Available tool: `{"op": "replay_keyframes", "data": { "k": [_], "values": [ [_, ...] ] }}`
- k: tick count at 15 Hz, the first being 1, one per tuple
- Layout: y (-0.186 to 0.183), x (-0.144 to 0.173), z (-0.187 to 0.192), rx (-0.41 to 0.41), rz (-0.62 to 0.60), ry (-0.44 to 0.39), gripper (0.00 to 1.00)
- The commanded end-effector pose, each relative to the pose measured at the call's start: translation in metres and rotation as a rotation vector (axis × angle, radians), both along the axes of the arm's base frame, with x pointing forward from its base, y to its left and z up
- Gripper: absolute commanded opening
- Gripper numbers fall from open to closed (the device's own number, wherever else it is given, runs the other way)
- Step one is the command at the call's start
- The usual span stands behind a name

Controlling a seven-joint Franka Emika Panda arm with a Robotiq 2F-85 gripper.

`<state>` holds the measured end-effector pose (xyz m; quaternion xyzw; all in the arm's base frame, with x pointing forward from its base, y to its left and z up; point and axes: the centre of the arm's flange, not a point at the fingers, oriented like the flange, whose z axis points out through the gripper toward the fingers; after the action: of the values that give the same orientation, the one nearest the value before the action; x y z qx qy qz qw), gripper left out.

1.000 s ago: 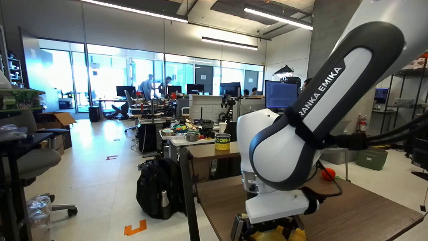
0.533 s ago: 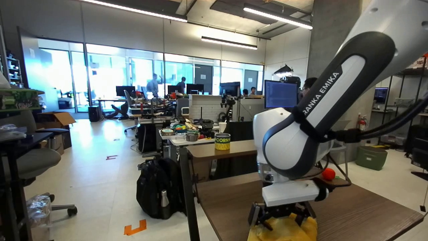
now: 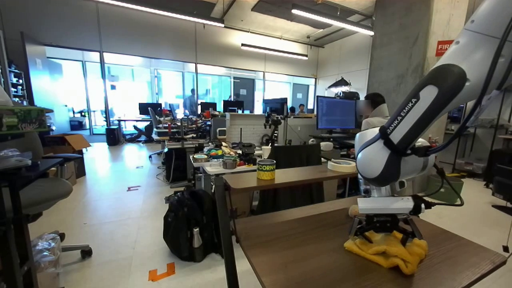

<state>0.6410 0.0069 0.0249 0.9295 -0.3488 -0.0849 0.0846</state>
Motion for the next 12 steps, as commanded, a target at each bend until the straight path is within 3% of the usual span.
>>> {"op": "replay_keyframes", "data": {
  "k": [1,4,9,12],
  "values": [
    [0.011,-0.009,-0.031,0.009,0.018,0.045,1.00],
    [0.067,-0.019,-0.024,0.041,0.178,0.029,1.00],
    [0.194,-0.031,-0.016,0.111,0.420,-0.005,1.00],
    [0.242,-0.044,0.015,0.147,0.514,-0.067,1.00]
  ]
}}
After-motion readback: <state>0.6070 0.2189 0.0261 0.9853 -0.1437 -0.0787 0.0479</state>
